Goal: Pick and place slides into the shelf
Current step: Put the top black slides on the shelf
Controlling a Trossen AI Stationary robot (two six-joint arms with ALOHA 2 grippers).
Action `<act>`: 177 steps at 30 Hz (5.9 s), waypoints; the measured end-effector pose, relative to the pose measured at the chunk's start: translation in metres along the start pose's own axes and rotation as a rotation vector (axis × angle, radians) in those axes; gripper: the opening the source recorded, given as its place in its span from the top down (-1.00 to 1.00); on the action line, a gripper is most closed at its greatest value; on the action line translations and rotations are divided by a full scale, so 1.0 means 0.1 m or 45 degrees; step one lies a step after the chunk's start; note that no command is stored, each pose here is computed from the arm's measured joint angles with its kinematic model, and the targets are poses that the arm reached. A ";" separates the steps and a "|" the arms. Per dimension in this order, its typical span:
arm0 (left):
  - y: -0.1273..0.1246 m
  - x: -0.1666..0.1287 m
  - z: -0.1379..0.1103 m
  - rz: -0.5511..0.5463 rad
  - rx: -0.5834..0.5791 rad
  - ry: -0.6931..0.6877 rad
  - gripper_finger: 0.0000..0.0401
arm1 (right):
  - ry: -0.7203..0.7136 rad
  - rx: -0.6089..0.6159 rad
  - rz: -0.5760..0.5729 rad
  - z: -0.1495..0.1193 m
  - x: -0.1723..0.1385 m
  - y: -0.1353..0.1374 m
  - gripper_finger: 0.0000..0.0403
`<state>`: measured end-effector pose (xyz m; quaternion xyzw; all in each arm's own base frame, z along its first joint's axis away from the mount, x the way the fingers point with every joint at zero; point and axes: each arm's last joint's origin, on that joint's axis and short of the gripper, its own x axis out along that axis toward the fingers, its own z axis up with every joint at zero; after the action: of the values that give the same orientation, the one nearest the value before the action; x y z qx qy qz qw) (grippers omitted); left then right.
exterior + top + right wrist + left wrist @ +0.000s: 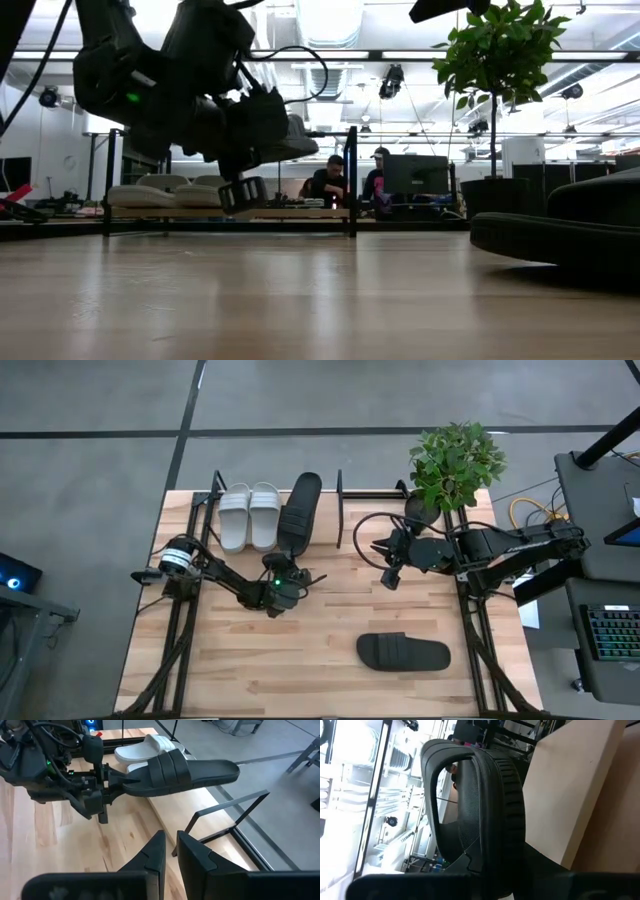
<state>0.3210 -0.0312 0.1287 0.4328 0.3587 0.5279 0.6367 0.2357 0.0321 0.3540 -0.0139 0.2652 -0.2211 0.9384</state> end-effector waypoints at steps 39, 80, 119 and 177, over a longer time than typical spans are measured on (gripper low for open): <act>0.02 0.01 0.05 0.002 -0.019 0.004 0.87 | -0.201 -0.168 0.484 0.40 1.25 -0.93 0.29; 0.04 0.01 0.08 0.000 -0.023 0.002 0.87 | 0.317 -0.175 0.823 0.73 2.52 -1.30 0.29; 0.08 0.02 0.11 0.009 -0.075 0.016 0.18 | 0.370 -0.128 0.836 0.65 2.53 -1.32 0.96; 1.86 -0.82 -0.46 -0.903 -1.230 -0.971 0.20 | 0.264 -0.171 0.742 0.79 2.48 -1.54 0.96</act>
<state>0.1966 -0.0909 0.2851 0.1138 -0.0440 0.2007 0.9720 0.4018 -0.2191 0.3217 0.0233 0.3662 0.0747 0.9272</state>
